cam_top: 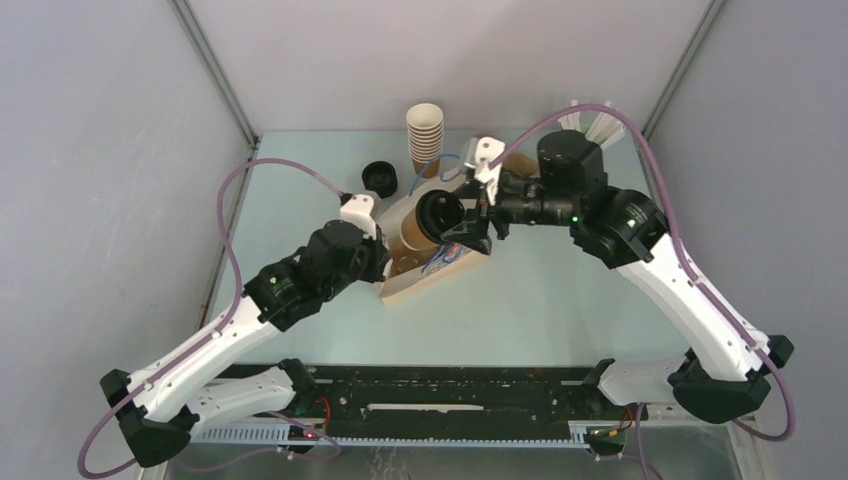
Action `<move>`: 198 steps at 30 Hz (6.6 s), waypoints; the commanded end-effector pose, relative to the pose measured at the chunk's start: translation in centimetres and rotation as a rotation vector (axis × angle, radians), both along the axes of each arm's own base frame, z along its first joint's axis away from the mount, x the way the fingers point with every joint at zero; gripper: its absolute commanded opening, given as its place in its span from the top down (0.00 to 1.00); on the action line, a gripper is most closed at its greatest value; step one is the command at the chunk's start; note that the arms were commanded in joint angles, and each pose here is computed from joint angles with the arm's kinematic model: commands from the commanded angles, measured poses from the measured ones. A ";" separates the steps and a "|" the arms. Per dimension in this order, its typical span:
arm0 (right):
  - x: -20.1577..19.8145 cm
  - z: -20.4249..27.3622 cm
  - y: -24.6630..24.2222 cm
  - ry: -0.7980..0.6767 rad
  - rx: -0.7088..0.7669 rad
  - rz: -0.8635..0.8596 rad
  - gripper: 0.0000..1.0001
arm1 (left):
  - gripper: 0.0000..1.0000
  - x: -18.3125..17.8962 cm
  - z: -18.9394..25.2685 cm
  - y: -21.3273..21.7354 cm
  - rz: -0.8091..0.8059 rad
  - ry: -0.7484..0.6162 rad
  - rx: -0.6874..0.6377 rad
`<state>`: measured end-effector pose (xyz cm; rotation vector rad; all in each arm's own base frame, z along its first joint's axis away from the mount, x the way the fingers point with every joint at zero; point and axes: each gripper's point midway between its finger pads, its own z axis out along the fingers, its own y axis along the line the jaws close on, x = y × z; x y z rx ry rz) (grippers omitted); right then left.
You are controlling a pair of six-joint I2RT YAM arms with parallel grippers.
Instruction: Pack the takeout coffee
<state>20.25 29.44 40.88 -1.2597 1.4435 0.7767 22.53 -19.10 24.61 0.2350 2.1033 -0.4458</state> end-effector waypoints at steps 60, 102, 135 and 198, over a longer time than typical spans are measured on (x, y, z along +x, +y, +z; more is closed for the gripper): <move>9.4 -18.9 6.4 -0.097 -0.410 -0.220 0.68 | 1.00 -1.4 2.5 1.2 -0.054 -0.199 0.119; 0.3 -21.0 7.7 -0.114 -0.283 -0.128 0.66 | 0.41 -2.0 4.0 2.5 0.051 0.247 0.015; 0.5 -19.7 7.1 -0.150 -0.235 -0.157 0.66 | 0.58 2.8 2.3 1.3 0.179 0.409 0.294; 9.9 -20.1 5.6 -0.272 -0.297 -0.394 0.71 | 1.00 1.5 7.2 -1.7 -0.150 -0.348 0.108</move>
